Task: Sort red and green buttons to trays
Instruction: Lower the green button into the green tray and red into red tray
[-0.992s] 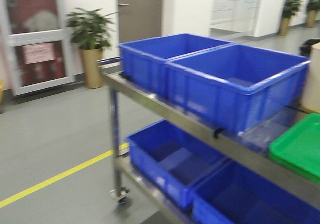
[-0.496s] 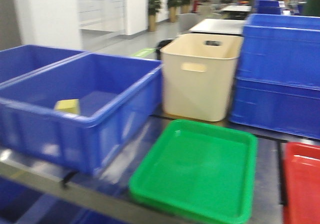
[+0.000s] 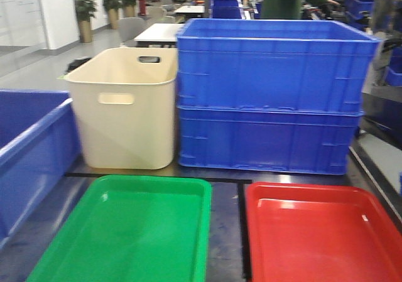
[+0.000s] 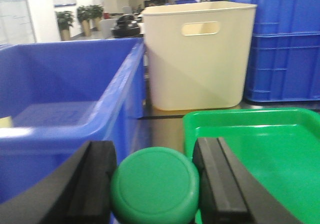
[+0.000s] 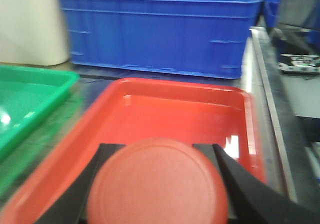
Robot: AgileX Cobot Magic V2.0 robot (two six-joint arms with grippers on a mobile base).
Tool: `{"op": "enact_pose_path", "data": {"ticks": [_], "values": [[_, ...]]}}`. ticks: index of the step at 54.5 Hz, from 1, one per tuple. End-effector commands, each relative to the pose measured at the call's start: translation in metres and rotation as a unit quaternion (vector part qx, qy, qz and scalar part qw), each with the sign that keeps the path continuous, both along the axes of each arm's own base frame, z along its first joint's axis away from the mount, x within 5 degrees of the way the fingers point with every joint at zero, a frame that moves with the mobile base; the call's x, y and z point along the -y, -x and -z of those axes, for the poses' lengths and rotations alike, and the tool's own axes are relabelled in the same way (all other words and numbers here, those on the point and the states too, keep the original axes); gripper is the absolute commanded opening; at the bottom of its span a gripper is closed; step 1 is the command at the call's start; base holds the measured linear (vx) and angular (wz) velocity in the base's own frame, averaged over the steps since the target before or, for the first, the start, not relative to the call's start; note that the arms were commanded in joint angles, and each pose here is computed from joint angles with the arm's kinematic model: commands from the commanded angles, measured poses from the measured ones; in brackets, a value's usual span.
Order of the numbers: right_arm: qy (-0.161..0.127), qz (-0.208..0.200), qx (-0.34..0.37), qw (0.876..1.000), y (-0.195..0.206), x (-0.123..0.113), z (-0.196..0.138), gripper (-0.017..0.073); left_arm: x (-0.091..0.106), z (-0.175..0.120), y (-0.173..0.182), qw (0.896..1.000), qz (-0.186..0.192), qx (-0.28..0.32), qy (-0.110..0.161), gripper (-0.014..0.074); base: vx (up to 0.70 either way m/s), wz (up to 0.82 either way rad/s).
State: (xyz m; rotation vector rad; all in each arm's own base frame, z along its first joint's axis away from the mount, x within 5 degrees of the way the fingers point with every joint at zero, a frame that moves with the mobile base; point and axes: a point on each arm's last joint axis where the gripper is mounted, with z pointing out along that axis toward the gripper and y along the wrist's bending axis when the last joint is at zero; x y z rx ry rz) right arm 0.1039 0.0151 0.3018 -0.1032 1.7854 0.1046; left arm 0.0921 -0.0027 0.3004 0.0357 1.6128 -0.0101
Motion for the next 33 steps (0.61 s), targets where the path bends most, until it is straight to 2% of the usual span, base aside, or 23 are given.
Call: {"op": "enact_pose_path", "data": {"ticks": [1, 15, 33], "values": [[-0.003, -0.012, 0.056, 0.998, -0.0009, -0.0022, -0.0192, 0.0, 0.0043, -0.017, 0.0, 0.999, 0.023, 0.042, 0.006, 0.0003, 0.13, -0.41], [-0.003, -0.012, 0.056, 0.998, -0.0009, -0.0022, -0.0192, 0.0, 0.0043, -0.017, 0.0, 0.999, 0.023, 0.042, 0.006, 0.0003, 0.08, -0.27], [-0.003, -0.012, 0.056, 0.998, -0.0009, -0.0022, -0.0192, 0.0, 0.0043, -0.017, 0.0, 0.999, 0.023, 0.042, 0.006, 0.0003, 0.02, -0.09]]}}
